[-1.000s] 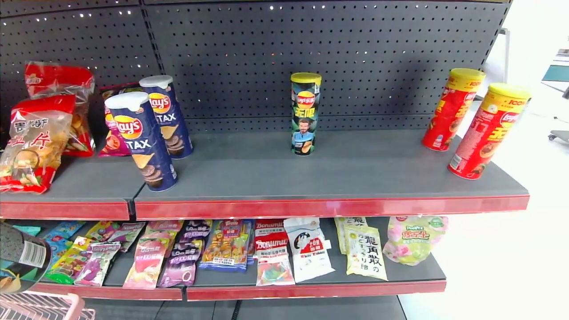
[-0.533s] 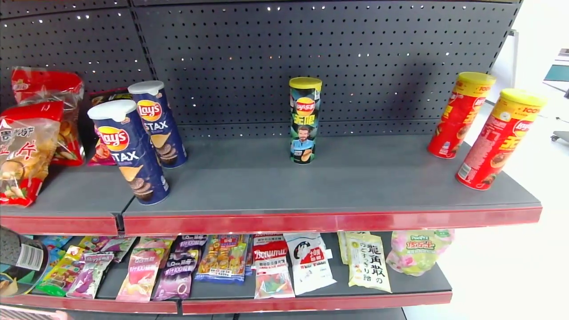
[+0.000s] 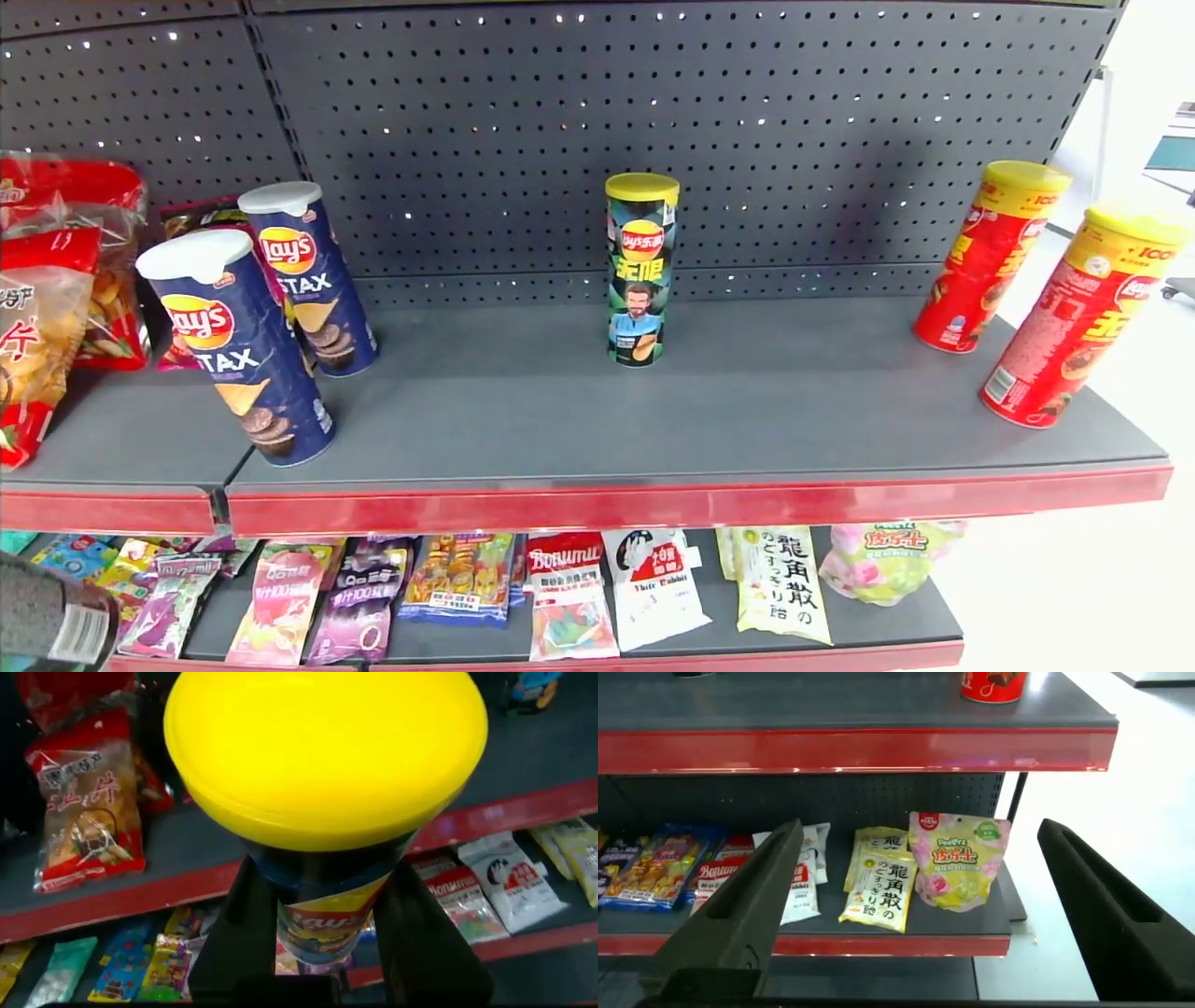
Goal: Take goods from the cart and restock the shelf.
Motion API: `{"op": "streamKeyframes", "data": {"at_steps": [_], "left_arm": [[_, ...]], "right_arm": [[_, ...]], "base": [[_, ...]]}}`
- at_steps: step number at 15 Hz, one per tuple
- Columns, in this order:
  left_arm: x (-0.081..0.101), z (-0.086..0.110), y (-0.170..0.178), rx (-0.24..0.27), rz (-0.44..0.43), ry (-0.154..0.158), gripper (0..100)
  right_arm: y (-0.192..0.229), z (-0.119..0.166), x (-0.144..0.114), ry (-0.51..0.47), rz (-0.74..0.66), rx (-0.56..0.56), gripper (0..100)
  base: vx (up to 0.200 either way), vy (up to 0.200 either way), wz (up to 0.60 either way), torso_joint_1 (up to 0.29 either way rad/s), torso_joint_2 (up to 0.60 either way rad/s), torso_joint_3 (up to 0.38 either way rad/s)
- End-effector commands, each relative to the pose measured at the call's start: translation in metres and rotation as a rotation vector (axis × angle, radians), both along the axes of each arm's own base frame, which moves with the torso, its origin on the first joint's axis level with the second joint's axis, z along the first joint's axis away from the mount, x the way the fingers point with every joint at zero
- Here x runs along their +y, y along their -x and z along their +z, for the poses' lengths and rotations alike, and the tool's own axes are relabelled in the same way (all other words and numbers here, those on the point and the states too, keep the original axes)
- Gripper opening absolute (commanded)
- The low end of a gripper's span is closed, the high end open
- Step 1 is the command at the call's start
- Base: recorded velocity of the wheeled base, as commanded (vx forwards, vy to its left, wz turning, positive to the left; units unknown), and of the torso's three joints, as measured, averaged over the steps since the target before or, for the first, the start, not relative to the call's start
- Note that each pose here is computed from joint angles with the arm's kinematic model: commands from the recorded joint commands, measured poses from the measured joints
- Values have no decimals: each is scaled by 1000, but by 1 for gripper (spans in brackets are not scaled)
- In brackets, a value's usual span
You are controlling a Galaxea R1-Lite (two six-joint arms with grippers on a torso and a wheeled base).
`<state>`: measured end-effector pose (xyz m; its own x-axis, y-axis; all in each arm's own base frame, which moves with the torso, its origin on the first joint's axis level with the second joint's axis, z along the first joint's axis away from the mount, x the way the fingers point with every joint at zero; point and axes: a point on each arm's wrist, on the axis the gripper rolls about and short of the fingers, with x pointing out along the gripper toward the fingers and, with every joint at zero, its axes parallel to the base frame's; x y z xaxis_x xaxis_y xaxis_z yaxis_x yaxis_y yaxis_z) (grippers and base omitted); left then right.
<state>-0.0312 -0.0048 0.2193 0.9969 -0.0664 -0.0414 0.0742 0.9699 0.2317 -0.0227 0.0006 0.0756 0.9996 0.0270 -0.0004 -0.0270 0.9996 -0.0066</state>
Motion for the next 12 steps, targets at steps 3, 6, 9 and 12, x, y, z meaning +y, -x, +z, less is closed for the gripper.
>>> {"op": "streamKeyframes", "data": {"at_steps": [3,6,9,12], "left_arm": [[0,-13,31,-64,-196,40,0],[1,-21,23,-11,-264,100,0],[0,-20,11,33,-266,149,0],[-1,-9,-12,136,-252,211,0]], "right_arm": [[4,26,2,23,120,-62,100],[-13,101,7,38,362,-25,100],[-51,129,10,120,456,72,100],[-134,183,30,150,593,162,100]], "base": [[0,0,0,0,0,0],[0,0,0,0,0,0],[0,0,0,0,0,0],[0,0,0,0,0,0]]}}
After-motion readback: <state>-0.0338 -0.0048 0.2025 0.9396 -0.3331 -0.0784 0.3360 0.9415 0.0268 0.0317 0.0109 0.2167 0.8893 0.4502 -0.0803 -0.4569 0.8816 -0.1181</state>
